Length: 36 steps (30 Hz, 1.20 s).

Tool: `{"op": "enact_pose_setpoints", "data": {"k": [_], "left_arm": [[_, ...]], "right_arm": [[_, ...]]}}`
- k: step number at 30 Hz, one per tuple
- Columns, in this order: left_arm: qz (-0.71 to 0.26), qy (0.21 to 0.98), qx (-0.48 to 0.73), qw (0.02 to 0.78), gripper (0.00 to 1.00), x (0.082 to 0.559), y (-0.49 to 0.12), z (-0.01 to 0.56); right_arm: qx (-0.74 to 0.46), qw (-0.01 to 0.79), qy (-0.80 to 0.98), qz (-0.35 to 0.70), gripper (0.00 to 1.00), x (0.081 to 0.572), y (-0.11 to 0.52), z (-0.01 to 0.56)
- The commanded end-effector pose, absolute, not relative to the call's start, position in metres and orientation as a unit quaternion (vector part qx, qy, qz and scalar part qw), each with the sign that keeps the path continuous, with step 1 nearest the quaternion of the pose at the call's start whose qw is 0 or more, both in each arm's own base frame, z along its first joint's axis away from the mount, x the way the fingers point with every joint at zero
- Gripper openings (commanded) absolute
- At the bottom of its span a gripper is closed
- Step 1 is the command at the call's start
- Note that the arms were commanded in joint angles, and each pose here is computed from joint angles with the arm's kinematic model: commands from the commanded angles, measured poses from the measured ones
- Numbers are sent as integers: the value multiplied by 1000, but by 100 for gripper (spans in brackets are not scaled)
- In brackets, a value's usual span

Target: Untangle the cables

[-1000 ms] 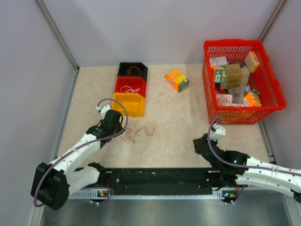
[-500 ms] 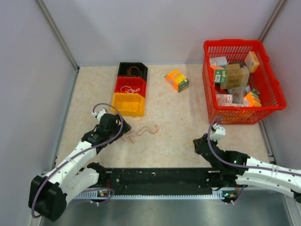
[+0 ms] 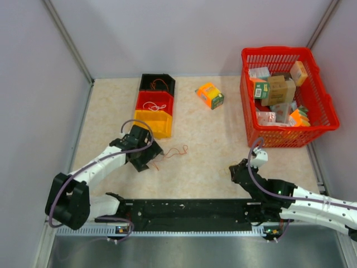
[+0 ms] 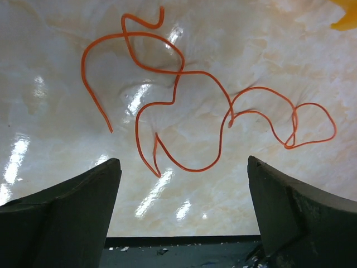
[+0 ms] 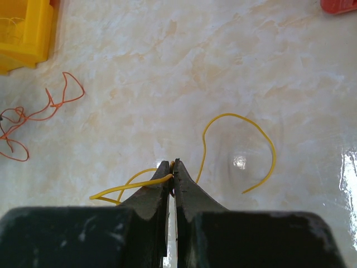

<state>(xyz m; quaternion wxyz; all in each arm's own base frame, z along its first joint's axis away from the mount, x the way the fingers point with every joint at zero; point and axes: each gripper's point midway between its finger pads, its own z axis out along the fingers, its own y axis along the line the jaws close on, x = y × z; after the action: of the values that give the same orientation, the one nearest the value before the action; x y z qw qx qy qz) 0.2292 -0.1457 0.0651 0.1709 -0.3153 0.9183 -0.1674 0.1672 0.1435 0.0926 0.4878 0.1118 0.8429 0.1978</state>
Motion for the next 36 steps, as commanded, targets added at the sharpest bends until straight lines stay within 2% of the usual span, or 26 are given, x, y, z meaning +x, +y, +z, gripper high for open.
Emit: {"op": "enact_pose_setpoints", "data": {"k": [1,6,11,15,17,20,21,22,24,25,31,33,36], "left_arm": [[-187,910,-348,124,98,235,-164,60],[-169,907,-365,122,94,245,-165,52],[-138,906,-374,144,95,256,-157,46],[-129,906,-383,128,94,256,-158,36],[-95,904,-402,108,79,248,-151,26],[-88,907,-397,106,64,254,-154,26],[-91,907,-398,108,55,255,-154,26],[-94,906,-396,115,33,257,-154,28],[-101,905,-387,146,7,265,-153,41],[-101,906,-377,165,0,269,-152,49],[-136,917,-265,264,0,304,-158,125],[-160,915,-204,309,0,318,-166,160],[-140,895,-138,400,0,346,-157,205]], "right_arm": [[115,489,840,203,0,167,144,91],[114,486,842,206,0,165,145,90],[118,486,841,207,0,166,144,89],[118,487,840,208,0,166,144,90],[119,488,840,206,0,166,144,89],[118,487,841,206,0,166,144,89],[117,486,841,207,0,165,144,88],[118,486,841,207,0,165,144,88],[117,485,841,208,0,165,144,87],[116,485,841,209,0,165,144,88],[116,488,840,208,0,165,142,86],[116,490,839,207,0,165,142,87],[115,492,838,204,0,166,141,88]]}}
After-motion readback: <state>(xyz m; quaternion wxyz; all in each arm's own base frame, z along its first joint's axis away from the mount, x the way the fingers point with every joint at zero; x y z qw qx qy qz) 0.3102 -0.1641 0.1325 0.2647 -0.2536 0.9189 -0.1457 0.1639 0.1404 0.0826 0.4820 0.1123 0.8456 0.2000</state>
